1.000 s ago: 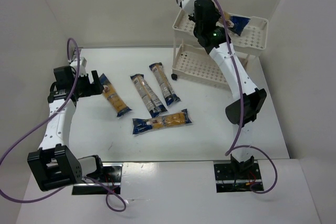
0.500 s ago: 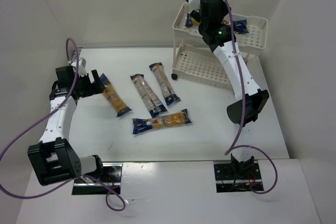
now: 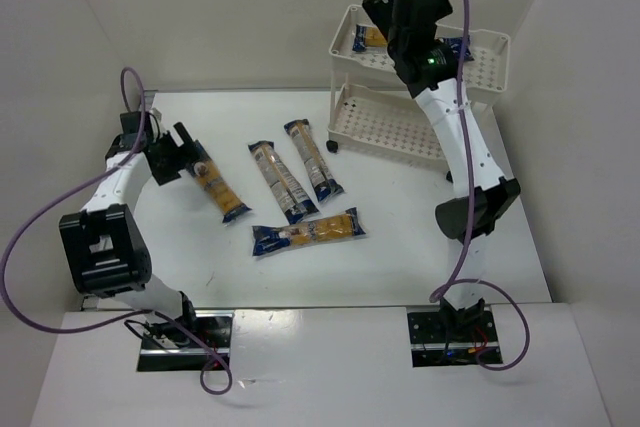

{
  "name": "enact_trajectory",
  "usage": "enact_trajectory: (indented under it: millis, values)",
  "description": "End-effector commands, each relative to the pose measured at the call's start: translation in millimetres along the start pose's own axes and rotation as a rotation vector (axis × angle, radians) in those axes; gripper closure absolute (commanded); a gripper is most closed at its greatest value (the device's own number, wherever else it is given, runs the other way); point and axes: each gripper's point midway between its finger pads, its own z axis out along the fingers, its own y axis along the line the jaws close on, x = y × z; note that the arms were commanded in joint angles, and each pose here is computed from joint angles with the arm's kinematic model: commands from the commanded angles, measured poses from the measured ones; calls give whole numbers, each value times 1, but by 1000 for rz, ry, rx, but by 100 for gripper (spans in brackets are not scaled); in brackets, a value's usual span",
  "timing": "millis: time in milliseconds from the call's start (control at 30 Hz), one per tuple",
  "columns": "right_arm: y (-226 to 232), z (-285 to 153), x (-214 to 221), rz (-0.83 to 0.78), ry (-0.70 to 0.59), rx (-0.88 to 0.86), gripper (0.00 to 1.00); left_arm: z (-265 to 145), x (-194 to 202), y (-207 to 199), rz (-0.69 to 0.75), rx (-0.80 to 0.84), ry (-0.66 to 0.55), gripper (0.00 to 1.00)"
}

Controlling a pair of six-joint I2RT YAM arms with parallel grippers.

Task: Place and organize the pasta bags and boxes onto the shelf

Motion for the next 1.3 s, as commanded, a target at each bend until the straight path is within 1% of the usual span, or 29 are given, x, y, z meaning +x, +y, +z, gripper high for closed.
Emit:
enact_trajectory:
  millis: [0,33,67,100,133,200,233,300,333,433,567,600,667,733,767,900,933,1000,1033,1067,1100,1133,1200,1267]
  values:
    - [-87,-49,-64,330,-228,145,0,8,-27,-16,-46,-28,-49,4]
    - [-86,-50,-63,350,-230,143,0,19,-22,-15,-40,-52,-23,4]
    - [-91,-60,-69,395,-253,142,0,26,-15,-21,-15,-74,-3,4]
    - [-89,-63,-72,399,-261,135,0,28,-13,-19,-6,-119,12,4]
    - [-86,-61,-68,413,-256,145,0,37,-5,-4,2,-207,31,4]
    - [-88,-71,-70,424,-257,170,0,40,10,5,15,-275,76,4]
    - [-77,-67,-69,419,-254,157,0,43,23,20,15,-328,107,4]
    - [-77,-73,-72,423,-262,149,0,41,35,29,14,-360,141,2]
    - [-75,-71,-71,411,-261,151,0,41,35,29,14,-360,142,0]
    - [-71,-68,-69,405,-255,147,0,46,43,24,-15,-326,166,0]
    - [-60,-65,-70,404,-252,121,0,62,32,15,-16,-280,147,0]
    - [-60,-65,-70,404,-252,121,0,65,37,13,-20,-261,169,0]
    - [-57,-63,-67,387,-244,118,0,74,32,9,-20,-242,160,0]
    - [-54,-62,-66,386,-243,117,0,83,42,5,-7,-233,189,0]
    - [-51,-60,-64,371,-235,114,0,86,41,5,-7,-234,190,0]
    - [-56,-64,-62,376,-234,124,0,97,59,2,25,-253,229,0]
    - [-52,-63,-60,361,-227,121,2,97,58,4,26,-261,225,11]
    - [-55,-65,-60,366,-233,125,5,99,63,11,28,-289,234,23]
    - [-60,-68,-62,372,-239,129,6,99,61,15,41,-307,226,32]
    - [-60,-68,-62,372,-239,129,9,99,65,18,56,-310,237,45]
    - [-56,-66,-59,364,-231,123,10,101,67,23,68,-325,243,76]
    - [-60,-70,-60,370,-237,127,12,102,65,22,81,-318,236,87]
    - [-56,-68,-59,363,-236,116,18,103,62,21,131,-297,234,99]
    - [-60,-72,-61,369,-243,120,24,106,54,15,176,-261,216,100]
